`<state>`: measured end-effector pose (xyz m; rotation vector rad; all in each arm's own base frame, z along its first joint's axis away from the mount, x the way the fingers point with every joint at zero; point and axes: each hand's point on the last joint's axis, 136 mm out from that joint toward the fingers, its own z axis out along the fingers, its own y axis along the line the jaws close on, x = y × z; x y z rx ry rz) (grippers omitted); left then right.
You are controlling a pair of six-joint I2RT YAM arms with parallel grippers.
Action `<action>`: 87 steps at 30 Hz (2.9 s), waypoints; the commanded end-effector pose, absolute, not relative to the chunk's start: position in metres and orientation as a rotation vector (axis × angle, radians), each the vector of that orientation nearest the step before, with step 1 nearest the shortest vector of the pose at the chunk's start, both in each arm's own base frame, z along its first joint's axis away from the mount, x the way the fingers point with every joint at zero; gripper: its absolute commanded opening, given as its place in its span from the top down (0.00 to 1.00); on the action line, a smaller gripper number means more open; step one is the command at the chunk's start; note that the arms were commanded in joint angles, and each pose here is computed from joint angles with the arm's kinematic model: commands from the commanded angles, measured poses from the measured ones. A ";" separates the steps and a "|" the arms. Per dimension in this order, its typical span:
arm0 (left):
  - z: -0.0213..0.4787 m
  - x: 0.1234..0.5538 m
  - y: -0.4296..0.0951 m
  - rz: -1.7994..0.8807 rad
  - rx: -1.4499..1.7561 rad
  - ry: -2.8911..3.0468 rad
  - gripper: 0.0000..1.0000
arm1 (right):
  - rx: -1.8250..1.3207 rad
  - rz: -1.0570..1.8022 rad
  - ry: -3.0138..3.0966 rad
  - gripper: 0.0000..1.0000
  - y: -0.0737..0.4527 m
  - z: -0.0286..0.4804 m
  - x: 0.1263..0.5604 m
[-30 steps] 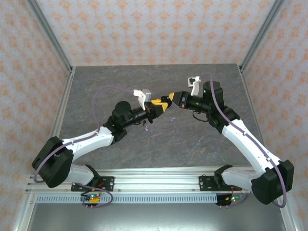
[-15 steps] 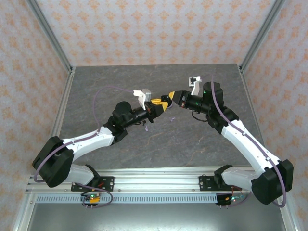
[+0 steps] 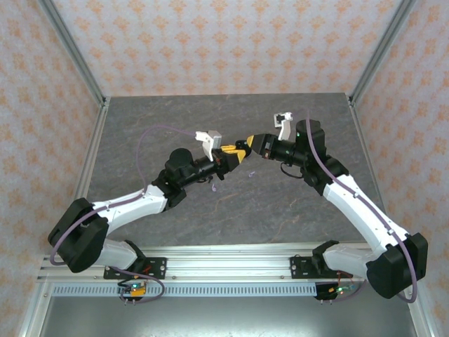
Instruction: Insert wireless bluetooth earbuds into charging case
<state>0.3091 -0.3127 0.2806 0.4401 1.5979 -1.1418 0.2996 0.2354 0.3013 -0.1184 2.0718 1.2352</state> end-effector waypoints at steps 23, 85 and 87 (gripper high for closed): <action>0.307 0.306 -0.314 -1.114 0.489 1.515 0.92 | -0.211 1.225 2.103 0.85 0.237 0.307 0.281; 0.306 0.301 -0.323 -1.095 0.532 1.520 0.92 | -0.212 1.206 2.193 0.84 0.238 0.276 0.267; 0.308 0.300 -0.323 -1.099 0.538 1.510 0.92 | -0.225 1.201 2.198 0.83 0.240 0.276 0.265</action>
